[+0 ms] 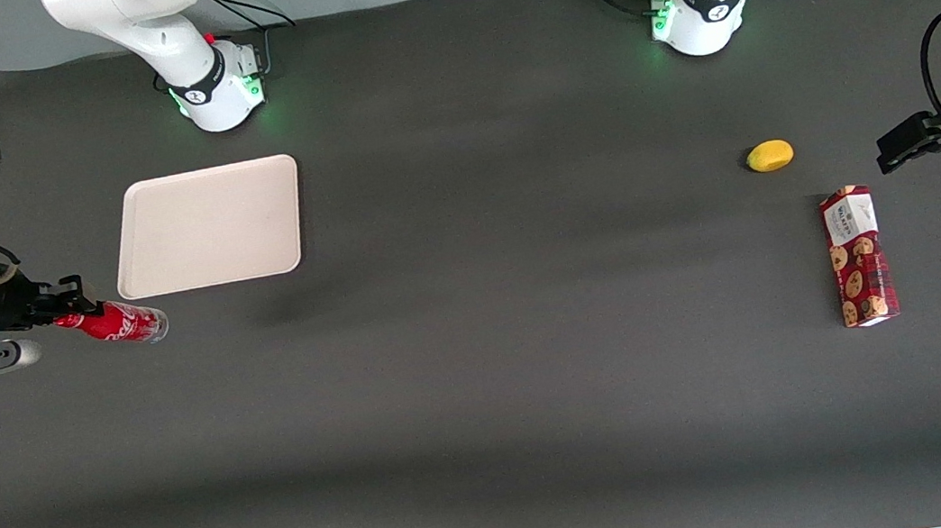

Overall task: Place coke bottle on tray
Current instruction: 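Lift the bottle and carry it with the right gripper onto the tray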

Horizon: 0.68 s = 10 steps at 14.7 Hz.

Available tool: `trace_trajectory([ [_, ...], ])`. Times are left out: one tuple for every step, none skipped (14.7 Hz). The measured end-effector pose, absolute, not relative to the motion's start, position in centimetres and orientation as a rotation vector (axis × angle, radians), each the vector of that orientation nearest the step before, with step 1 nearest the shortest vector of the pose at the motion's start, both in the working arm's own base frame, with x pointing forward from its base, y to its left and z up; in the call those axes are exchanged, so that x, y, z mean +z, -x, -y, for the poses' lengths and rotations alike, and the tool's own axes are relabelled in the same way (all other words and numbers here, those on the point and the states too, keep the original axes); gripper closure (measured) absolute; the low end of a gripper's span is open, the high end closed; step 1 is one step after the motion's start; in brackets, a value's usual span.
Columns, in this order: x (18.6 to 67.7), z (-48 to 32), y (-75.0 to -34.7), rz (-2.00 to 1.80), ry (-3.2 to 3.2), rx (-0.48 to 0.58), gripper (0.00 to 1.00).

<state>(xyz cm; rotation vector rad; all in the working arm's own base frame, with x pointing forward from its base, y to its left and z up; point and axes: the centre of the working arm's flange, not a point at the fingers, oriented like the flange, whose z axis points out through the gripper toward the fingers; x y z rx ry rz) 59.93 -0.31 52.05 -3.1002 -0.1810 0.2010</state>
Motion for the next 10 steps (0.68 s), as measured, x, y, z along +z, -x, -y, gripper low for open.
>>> trace_trajectory([
  [51.2, 1.2, -59.7, 0.157, 3.101, 0.213, 0.64],
  [50.3, 2.5, -59.3, 0.128, 3.101, 0.215, 0.64],
  [49.2, 3.7, -58.5, 0.101, 3.100, 0.214, 0.64],
  [48.1, 4.8, -57.3, 0.076, 3.099, 0.215, 0.64],
  [46.9, 5.7, -55.6, 0.048, 3.099, 0.207, 0.64],
  [45.8, 6.5, -53.5, 0.027, 3.105, 0.199, 0.64],
  [44.9, 7.3, -51.3, 0.015, 3.116, 0.200, 0.64],
  [44.1, 8.4, -48.9, 0.014, 3.119, 0.206, 0.64],
  [43.3, 9.7, -46.9, 0.024, 3.116, 0.205, 0.64],
  [42.4, 11.5, -45.2, 0.027, 3.112, 0.190, 0.64],
])
